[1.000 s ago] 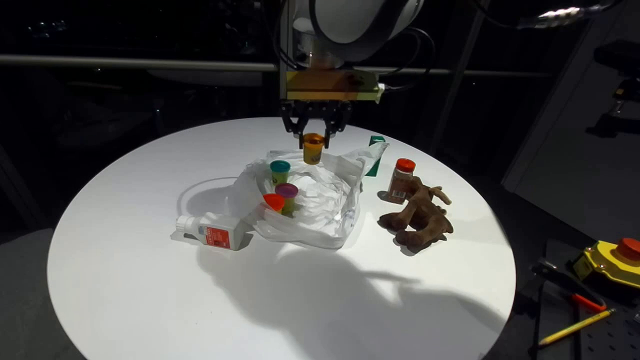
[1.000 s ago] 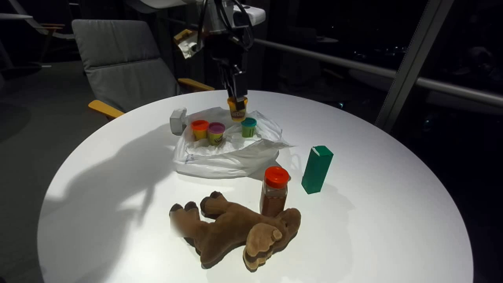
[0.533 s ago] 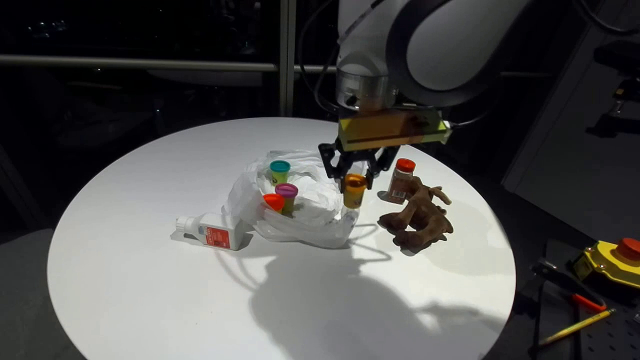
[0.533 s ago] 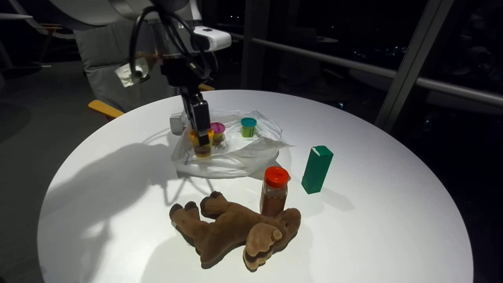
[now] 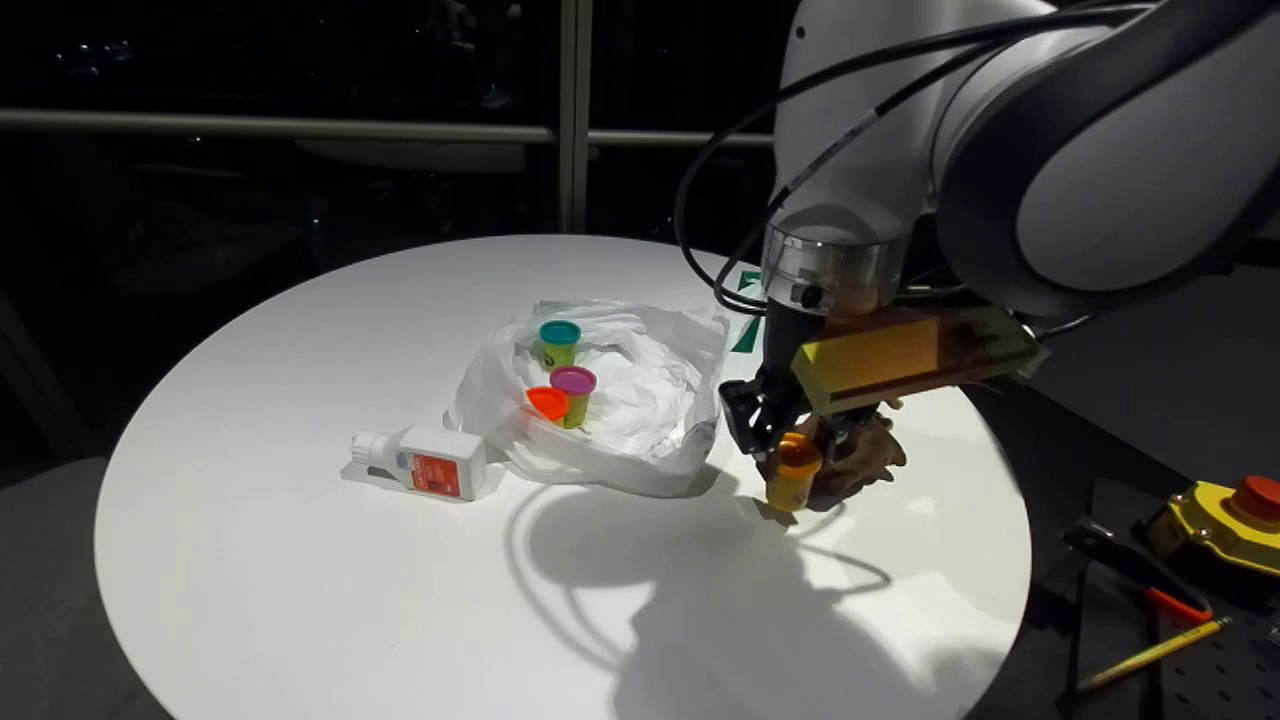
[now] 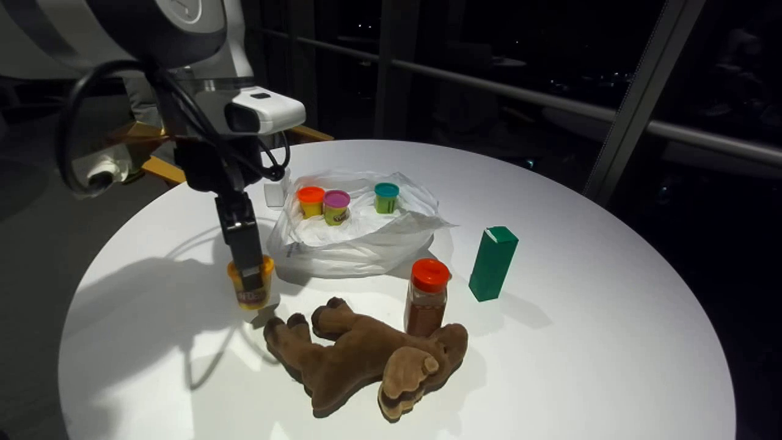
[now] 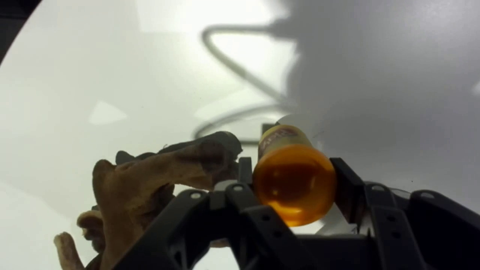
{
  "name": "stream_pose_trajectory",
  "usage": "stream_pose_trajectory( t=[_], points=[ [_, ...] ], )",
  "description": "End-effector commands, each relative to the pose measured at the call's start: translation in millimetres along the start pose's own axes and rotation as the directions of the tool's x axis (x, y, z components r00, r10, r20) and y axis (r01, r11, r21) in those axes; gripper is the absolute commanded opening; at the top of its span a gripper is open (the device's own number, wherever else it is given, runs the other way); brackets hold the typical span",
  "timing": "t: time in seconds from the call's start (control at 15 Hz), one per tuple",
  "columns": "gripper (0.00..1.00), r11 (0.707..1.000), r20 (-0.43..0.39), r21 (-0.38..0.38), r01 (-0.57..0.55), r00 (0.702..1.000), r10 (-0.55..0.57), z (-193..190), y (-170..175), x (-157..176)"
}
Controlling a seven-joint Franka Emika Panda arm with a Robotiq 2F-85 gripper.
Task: Remove the objects from the plastic and put them on the table
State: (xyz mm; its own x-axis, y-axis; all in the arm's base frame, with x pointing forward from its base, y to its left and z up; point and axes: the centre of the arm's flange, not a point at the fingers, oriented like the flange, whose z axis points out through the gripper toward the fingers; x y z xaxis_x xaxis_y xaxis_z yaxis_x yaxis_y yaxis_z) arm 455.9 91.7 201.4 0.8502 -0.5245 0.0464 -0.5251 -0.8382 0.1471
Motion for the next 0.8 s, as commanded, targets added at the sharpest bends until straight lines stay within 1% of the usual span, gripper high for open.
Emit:
stream_pose_trajectory(
  t=[0.0, 0.13, 0.4, 0.53, 0.6, 0.67, 0.73],
  points=[
    [0.28, 0.999, -0.011, 0.039, -0.008, 1.0, 0.008, 12.2, 19.9, 5.2],
    [0.28, 0.998, -0.017, 0.054, -0.014, 1.0, 0.015, 24.6, 23.5, 13.4],
    [0.28, 0.997, -0.038, 0.073, 0.037, 0.999, -0.035, 40.5, 22.4, 21.3],
    [0.28, 0.995, -0.045, 0.075, 0.064, 0.997, -0.061, 42.0, 19.5, 23.1],
    [0.41, 0.995, -0.049, 0.07, 0.071, 0.996, -0.068, 41.1, 19.1, 23.1],
    [0.78, 0.995, -0.05, 0.065, 0.077, 0.996, -0.073, 39.0, 18.8, 22.3],
    [0.79, 0.995, -0.052, 0.061, 0.08, 0.996, -0.077, 36.2, 19.1, 21.6]
  ],
)
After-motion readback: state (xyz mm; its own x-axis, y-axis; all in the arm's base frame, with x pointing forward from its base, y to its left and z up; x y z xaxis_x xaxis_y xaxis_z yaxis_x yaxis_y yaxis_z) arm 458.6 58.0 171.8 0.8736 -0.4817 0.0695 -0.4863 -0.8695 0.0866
